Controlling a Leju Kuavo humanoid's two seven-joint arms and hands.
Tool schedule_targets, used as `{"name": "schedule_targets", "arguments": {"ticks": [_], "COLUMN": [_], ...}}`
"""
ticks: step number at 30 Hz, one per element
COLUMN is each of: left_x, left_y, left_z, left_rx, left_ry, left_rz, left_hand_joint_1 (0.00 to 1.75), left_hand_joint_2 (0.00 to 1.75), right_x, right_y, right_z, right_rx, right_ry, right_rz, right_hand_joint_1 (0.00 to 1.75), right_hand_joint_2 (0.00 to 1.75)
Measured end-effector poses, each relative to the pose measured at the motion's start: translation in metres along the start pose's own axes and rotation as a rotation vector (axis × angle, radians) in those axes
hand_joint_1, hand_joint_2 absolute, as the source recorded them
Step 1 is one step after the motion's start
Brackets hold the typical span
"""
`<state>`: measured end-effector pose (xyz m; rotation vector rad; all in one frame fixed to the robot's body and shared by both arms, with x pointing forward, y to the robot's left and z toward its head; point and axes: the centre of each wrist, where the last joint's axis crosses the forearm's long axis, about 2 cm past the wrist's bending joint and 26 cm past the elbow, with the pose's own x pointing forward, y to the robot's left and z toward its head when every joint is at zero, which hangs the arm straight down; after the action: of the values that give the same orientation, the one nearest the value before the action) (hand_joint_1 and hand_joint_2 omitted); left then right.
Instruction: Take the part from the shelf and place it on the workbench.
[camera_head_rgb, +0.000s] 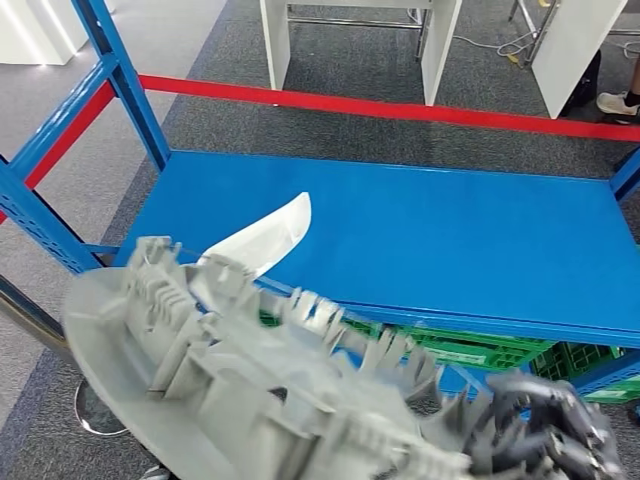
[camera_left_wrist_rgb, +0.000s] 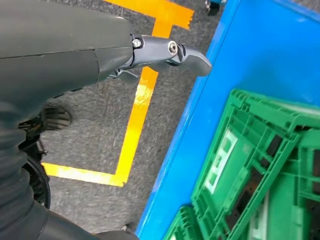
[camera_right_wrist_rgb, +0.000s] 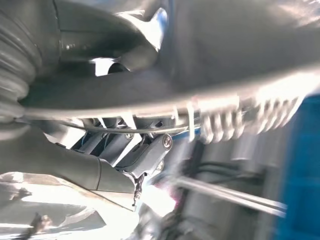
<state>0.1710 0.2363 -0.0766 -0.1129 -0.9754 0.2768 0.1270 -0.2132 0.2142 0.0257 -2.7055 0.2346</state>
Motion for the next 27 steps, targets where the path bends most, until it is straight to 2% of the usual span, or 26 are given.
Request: {"name": "schedule_targets", "arguments": {"ticks": [4, 7, 14, 27], "left_x": [-0.001, -0.002, -0.003, -0.008], "left_y": [0.002, 0.007, 0.018, 0.026], "left_z": [0.001, 0.002, 0.003, 0.008], "left_rx": [0.038, 0.057, 0.088, 0.119], "left_ry": [-0.011, -0.005, 0.005, 0.020], "left_rz": [0.001, -0.007, -0.023, -0.052], "left_hand_joint_1": [0.00, 0.00, 0.00, 0.00], "left_hand_joint_2": [1.75, 1.75, 1.75, 1.75], "right_x": [0.006, 0.002, -0.005, -0.009], "right_y": [0.003, -0.001, -0.012, -0.028], "right_z": [-0.001, -0.002, -0.002, 0.001], "right_rx": [-0.065, -0.078, -0.166, -0.207], "right_ry": [0.075, 0.102, 0.121, 0.124], "right_rz": [-0.255, -0.352, -0.330, -0.287], "right_hand_joint_1": [1.75, 1.75, 1.75, 1.75], "right_hand_joint_2": [1.75, 1.75, 1.75, 1.75]}}
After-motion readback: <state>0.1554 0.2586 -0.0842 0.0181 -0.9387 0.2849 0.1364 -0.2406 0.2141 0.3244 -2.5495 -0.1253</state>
